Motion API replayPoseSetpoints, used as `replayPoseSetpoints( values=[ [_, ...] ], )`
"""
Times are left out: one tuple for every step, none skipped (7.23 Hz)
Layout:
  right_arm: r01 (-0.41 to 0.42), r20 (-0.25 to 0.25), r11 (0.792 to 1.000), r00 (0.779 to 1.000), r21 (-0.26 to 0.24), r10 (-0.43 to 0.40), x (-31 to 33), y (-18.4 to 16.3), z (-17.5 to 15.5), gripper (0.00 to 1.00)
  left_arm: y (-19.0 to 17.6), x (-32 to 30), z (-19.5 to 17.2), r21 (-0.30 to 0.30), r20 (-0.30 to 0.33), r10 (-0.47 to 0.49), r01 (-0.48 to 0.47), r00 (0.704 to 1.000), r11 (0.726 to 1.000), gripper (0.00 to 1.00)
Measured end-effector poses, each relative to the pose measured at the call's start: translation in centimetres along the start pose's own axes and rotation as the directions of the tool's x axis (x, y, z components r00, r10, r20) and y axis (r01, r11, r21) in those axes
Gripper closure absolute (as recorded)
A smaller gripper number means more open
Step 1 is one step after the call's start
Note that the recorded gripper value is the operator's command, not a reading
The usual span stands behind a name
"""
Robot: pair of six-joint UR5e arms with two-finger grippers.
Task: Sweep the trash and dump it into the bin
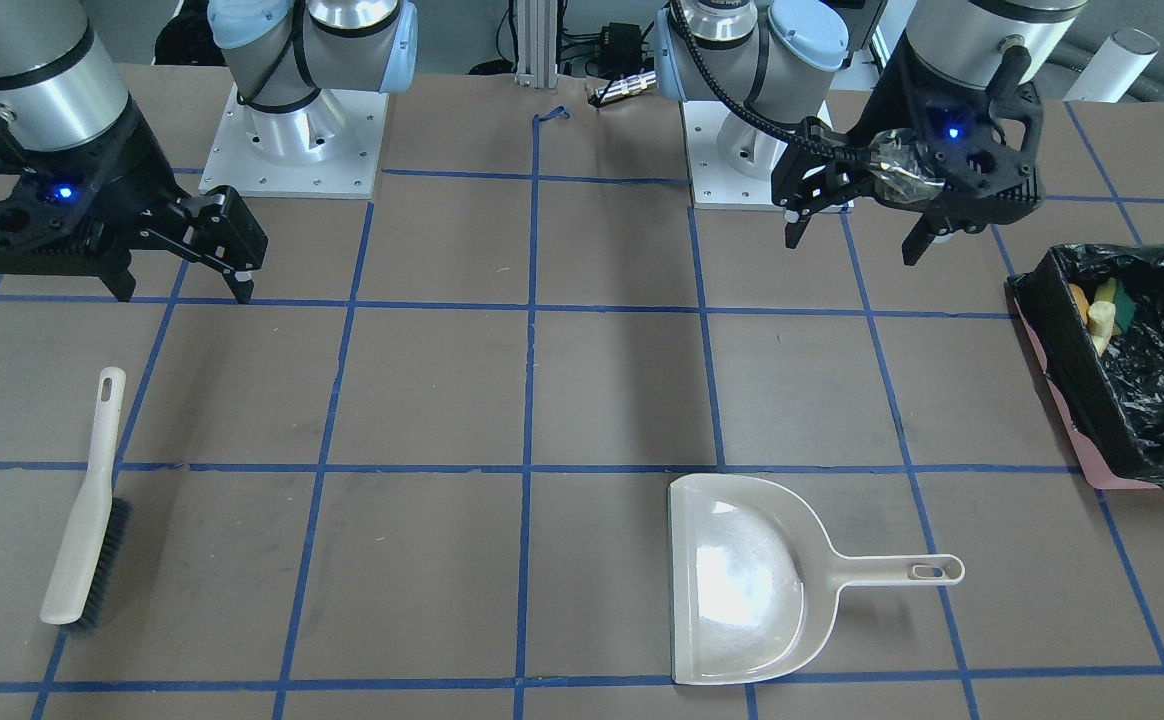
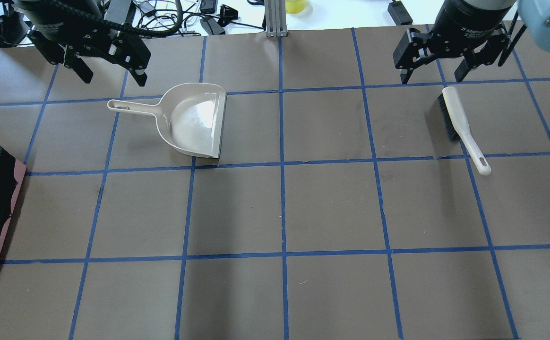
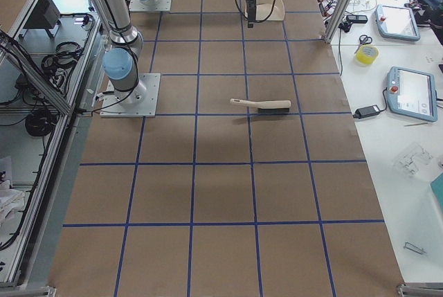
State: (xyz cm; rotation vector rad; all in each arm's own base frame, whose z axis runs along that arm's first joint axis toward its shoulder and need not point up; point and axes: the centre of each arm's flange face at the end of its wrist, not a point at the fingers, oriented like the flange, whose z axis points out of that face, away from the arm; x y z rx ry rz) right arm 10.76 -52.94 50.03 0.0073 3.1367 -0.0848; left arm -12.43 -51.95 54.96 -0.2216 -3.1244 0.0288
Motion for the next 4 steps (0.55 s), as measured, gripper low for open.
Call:
replayPoseSetpoints(
  values=[
    [-0.001,0.000,1.000,1.000,0.001,0.001,0.00,-0.01,-0.01,0.00,-0.02,-0.01,0.01,0.002,0.001,0.000,0.000,1.000,1.000,0.00],
    [-0.002,0.000,1.000,1.000,0.003,0.002,0.00,-0.02,-0.04,0.00,-0.07,-0.02,0.04,0.006,0.001,-0.001,0.001,1.000,1.000,0.00],
    [-0.002,0.000,1.000,1.000,0.004,0.002,0.00,-0.02,-0.06,0.00,-0.07,-0.02,0.09,0.009,0.002,0.000,0.000,1.000,1.000,0.00],
    [-0.003,0.000,1.000,1.000,0.004,0.003,0.00,-0.01,-0.07,0.00,-0.01,-0.02,0.15,0.011,0.003,0.002,-0.002,1.000,1.000,0.00]
  ],
)
